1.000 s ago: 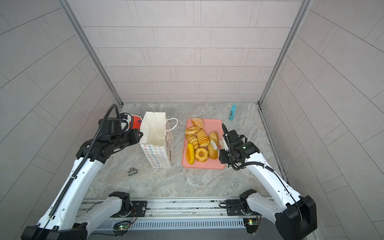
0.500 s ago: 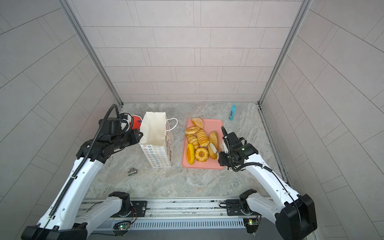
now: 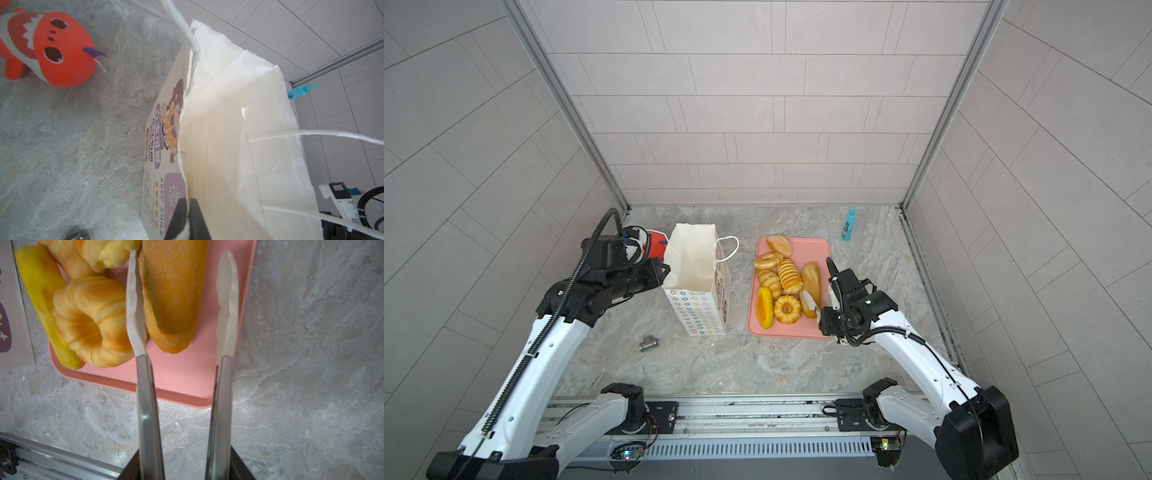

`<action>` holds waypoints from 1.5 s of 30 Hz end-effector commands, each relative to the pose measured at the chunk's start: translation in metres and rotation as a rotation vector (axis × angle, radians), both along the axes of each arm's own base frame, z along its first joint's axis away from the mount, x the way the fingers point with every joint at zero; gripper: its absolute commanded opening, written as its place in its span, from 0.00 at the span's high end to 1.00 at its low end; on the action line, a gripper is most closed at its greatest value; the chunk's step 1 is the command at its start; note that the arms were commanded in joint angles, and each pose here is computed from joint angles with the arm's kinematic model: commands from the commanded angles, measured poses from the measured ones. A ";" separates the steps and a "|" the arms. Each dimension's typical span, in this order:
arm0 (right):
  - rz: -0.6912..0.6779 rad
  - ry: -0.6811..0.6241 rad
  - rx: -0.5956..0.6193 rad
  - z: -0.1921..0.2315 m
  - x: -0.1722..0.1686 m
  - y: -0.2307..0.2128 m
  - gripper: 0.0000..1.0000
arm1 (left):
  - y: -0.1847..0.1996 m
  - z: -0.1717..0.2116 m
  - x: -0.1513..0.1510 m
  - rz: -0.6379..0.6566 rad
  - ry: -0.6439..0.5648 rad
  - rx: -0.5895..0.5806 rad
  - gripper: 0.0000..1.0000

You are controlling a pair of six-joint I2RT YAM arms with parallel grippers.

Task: Place the fake bread into the paper bag
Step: 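Lower the tongs onto the long golden bread roll and pinch it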

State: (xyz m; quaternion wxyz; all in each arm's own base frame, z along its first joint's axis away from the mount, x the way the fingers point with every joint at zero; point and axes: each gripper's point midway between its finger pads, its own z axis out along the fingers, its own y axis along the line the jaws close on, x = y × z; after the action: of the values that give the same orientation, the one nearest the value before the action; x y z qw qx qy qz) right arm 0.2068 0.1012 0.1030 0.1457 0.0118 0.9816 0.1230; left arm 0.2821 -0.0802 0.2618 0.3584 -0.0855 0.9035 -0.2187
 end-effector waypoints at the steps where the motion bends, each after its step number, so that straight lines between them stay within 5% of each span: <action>1: -0.009 -0.021 0.019 0.000 0.007 0.005 0.50 | -0.002 -0.002 0.000 -0.007 0.007 -0.001 0.90; 18: -0.026 -0.068 0.011 0.007 0.013 0.001 0.63 | -0.001 0.001 0.000 -0.007 0.007 0.006 0.90; 45: -0.058 -0.176 -0.075 0.051 0.019 -0.020 0.66 | 0.000 0.001 -0.001 -0.003 0.004 0.006 0.90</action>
State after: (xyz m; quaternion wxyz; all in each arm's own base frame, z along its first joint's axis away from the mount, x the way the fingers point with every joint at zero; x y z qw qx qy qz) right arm 0.2175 0.0847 0.1361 0.2041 0.0221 0.9748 0.0877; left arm 0.2826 -0.0802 0.2603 0.3558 -0.0861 0.9047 -0.2179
